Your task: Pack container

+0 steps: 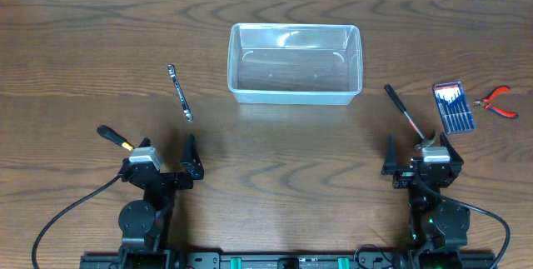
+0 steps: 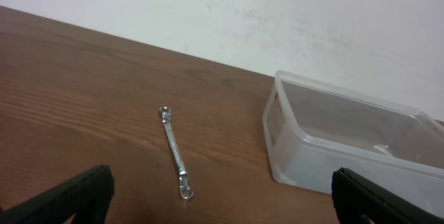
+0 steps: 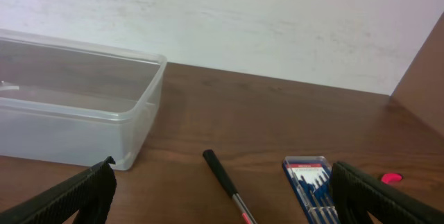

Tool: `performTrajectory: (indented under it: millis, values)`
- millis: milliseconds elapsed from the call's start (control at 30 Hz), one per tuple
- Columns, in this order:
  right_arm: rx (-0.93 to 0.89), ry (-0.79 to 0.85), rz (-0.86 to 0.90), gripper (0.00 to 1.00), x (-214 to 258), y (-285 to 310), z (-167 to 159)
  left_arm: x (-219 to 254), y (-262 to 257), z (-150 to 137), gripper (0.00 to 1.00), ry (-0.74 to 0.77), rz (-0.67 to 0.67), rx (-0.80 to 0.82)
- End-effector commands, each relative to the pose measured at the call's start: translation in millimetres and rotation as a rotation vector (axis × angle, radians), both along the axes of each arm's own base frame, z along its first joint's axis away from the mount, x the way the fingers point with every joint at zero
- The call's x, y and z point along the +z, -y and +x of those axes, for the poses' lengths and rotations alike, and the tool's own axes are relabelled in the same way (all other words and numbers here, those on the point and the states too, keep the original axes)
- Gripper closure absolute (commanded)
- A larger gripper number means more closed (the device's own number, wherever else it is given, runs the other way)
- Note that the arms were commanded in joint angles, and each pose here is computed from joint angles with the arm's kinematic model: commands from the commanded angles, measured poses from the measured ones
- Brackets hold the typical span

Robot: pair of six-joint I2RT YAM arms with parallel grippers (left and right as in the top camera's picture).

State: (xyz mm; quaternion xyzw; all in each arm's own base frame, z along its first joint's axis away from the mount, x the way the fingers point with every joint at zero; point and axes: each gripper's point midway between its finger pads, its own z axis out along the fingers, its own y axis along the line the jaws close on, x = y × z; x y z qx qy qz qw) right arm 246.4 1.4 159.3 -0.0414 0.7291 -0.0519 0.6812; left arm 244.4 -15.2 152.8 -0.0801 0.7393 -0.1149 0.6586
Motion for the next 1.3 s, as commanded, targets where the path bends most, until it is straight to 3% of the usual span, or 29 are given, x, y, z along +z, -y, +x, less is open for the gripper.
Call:
performTrajectory:
  millis: [0,1267]
  values:
    - [-0.005,0.000,0.018,0.01,-0.8,0.7,-0.2,-15.4,-0.5,-0.8,0.02,-0.045,0.005,0.004]
    - [0.055,0.016,0.051,0.01,3.4,-9.9,-0.1,-14.2,-2.5,-0.5,0.02,-0.040,0.006,0.016]
